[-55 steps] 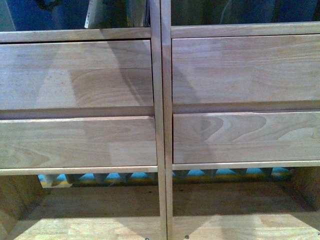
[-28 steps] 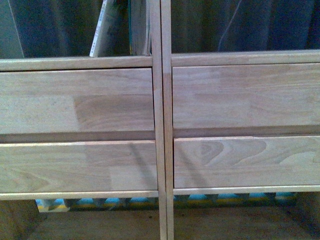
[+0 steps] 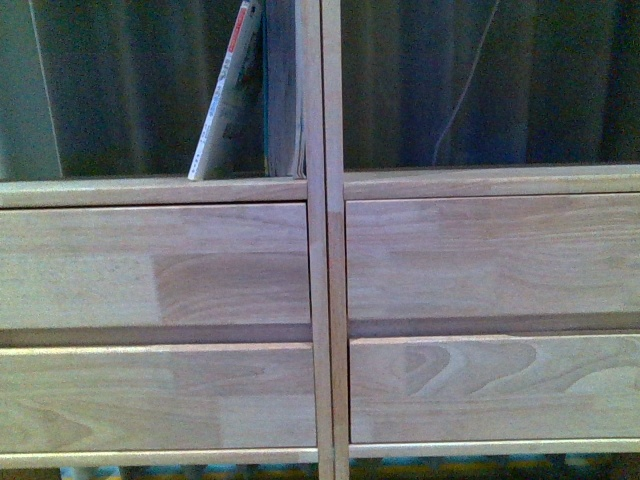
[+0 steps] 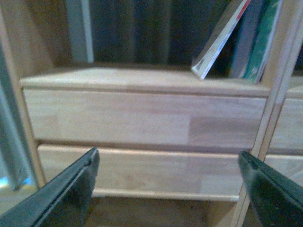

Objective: Organize books on shelf

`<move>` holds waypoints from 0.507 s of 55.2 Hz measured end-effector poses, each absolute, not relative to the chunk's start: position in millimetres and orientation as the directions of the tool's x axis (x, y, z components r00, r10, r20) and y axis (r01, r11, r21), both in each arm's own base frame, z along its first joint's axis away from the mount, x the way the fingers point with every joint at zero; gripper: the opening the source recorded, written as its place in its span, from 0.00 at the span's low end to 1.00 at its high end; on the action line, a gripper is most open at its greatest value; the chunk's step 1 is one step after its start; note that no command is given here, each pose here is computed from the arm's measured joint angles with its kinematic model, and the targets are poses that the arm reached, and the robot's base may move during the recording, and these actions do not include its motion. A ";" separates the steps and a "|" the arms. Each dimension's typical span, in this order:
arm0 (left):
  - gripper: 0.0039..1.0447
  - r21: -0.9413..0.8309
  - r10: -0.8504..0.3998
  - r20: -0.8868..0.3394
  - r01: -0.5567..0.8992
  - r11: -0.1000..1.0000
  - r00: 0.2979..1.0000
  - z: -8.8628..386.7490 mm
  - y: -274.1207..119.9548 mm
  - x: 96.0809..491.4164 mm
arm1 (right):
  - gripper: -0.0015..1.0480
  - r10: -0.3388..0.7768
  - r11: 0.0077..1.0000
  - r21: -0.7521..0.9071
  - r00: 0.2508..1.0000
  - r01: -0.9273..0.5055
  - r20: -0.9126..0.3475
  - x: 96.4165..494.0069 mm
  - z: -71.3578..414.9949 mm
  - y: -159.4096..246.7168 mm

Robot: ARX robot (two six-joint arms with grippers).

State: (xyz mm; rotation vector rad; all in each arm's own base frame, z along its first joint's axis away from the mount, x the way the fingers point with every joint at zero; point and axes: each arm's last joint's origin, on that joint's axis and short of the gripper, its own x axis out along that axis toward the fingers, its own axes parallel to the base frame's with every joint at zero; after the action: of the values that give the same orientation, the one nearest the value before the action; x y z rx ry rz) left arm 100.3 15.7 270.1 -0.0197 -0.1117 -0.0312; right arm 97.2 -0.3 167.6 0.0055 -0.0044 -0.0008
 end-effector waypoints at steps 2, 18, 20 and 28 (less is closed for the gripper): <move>0.77 -0.024 -0.006 0.069 0.007 1.000 0.998 263.3 13.8 97.8 | 0.03 -0.001 1.000 0.006 1.000 0.001 0.004 97.2 167.6 -0.3; 0.28 -0.012 0.005 -0.001 -0.005 1.000 1.000 218.9 0.6 97.8 | 0.03 -0.001 1.000 0.006 1.000 0.001 0.005 97.2 167.7 -0.3; 0.21 -0.011 0.005 -0.002 -0.005 1.000 1.000 215.1 0.5 97.8 | 0.03 -0.001 1.000 0.006 1.000 0.001 0.005 97.1 167.7 -0.3; 0.02 -0.009 0.003 -0.007 -0.003 1.000 1.000 201.8 0.3 98.0 | 0.03 -0.001 1.000 0.006 1.000 0.001 0.005 97.1 167.7 -0.3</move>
State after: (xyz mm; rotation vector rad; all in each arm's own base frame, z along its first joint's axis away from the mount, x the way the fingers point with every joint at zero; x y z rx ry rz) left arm 98.0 0.3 201.8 -0.0094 0.0070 0.0031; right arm 97.1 -0.3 167.7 0.0055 -0.0052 -0.0007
